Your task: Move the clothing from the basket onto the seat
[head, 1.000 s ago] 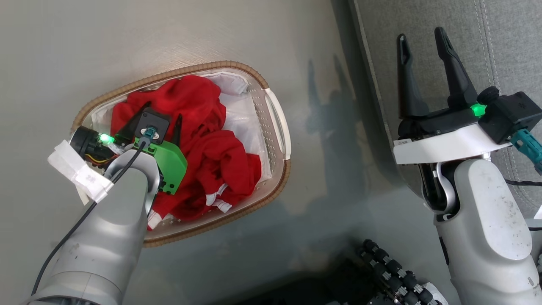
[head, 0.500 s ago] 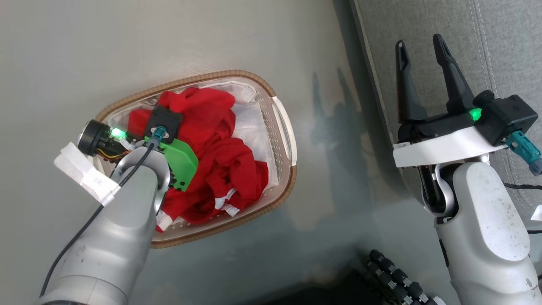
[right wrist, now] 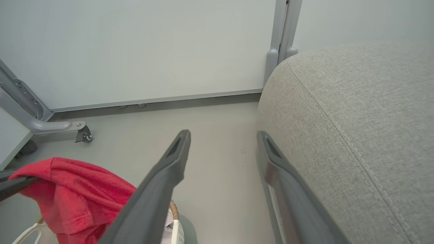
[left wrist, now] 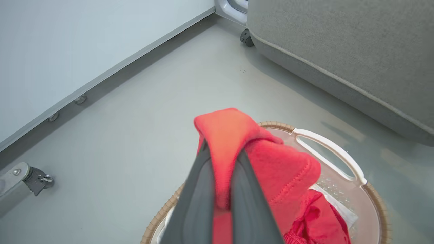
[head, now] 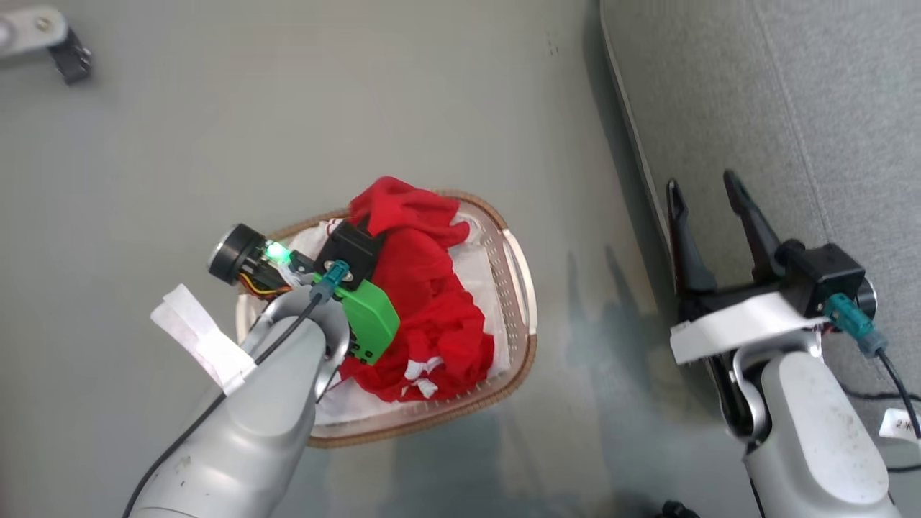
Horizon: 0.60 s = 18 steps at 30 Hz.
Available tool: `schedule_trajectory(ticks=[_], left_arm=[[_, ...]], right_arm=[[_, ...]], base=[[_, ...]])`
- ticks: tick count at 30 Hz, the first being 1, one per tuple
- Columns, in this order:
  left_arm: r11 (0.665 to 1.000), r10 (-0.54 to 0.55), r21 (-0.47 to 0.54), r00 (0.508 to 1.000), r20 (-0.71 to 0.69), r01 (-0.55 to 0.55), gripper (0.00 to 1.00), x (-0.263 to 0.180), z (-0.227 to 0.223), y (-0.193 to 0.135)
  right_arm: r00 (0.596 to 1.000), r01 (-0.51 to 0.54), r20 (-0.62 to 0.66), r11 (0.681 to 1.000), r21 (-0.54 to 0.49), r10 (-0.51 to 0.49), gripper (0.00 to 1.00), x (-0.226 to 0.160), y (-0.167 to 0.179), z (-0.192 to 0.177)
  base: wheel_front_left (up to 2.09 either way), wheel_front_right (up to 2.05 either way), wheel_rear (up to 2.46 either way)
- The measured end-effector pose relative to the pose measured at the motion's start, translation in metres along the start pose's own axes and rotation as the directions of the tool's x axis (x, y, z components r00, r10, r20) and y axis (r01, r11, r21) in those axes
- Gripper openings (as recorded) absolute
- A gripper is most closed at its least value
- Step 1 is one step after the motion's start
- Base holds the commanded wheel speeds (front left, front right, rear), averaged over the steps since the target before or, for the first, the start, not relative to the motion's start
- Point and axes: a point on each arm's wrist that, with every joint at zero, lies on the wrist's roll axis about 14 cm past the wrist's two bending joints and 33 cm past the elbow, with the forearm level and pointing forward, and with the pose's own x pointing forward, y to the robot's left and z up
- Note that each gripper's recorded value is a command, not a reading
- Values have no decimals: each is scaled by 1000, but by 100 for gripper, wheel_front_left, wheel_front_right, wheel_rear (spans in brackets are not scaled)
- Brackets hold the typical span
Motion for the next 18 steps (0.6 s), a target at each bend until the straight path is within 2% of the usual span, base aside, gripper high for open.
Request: schedule_trajectory(ticks=[9,18], left_arm=[[995,-42,100,990,135,29,0,-38,85,-24],[967,-70,256,967,245,5,0,-85,177,-36]], right_arm=[[1000,-23,22,999,26,22,100,-44,16,20],[991,-84,103,996,27,81,100,-83,40,50]], base=[[0,0,0],[0,0,0]])
